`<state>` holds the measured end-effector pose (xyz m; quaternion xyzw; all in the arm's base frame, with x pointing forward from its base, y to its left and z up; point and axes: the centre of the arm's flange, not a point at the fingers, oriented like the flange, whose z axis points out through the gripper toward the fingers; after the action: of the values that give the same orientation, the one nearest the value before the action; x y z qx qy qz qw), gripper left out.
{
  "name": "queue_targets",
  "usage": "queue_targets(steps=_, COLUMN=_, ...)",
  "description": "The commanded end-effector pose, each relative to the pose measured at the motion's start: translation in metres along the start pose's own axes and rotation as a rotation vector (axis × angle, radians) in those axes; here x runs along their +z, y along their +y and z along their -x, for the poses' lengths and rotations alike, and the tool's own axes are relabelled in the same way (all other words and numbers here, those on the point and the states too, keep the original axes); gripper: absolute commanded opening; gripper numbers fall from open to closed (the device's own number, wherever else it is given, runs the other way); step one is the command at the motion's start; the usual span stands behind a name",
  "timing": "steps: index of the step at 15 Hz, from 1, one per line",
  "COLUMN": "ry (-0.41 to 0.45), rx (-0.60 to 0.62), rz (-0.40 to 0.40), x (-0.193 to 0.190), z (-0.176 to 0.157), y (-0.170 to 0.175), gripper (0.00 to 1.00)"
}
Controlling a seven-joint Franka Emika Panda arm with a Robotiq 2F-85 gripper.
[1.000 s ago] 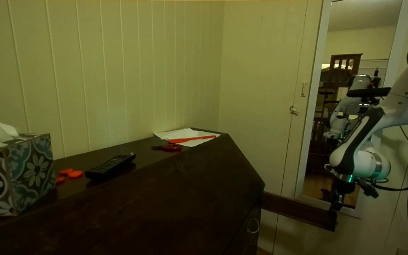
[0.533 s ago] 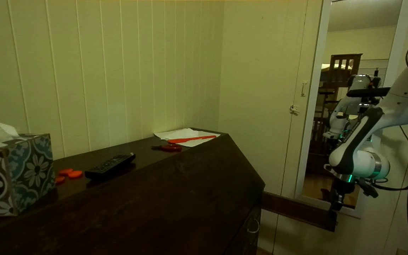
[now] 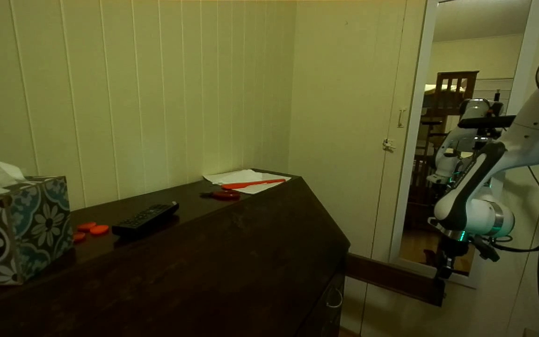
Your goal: Push out the compartment on the far right side of the dresser
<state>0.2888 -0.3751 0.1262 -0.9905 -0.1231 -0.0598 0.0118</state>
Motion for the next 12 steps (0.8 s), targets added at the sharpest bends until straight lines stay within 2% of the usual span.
queue_targets(steps=1, ry=-0.019, rx=-0.019, rz=-0.063, x=0.008, z=0.019, y=0.002, gripper=0.06)
queue_targets(steps=7, ry=-0.017, rx=-0.012, rz=-0.067, x=0.014, z=0.018, y=0.003, gripper=0.06)
queue_targets(steps=8, ry=-0.016, rx=-0.01, rz=-0.063, x=0.013, z=0.017, y=0.002, gripper=0.48)
queue_targets(steps=9, ry=-0.016, rx=-0.011, rz=-0.067, x=0.012, z=0.017, y=0.0, gripper=0.49)
queue_targets(steps=12, ry=-0.028, rx=-0.023, rz=-0.089, x=0.011, z=0.021, y=-0.008, gripper=0.68)
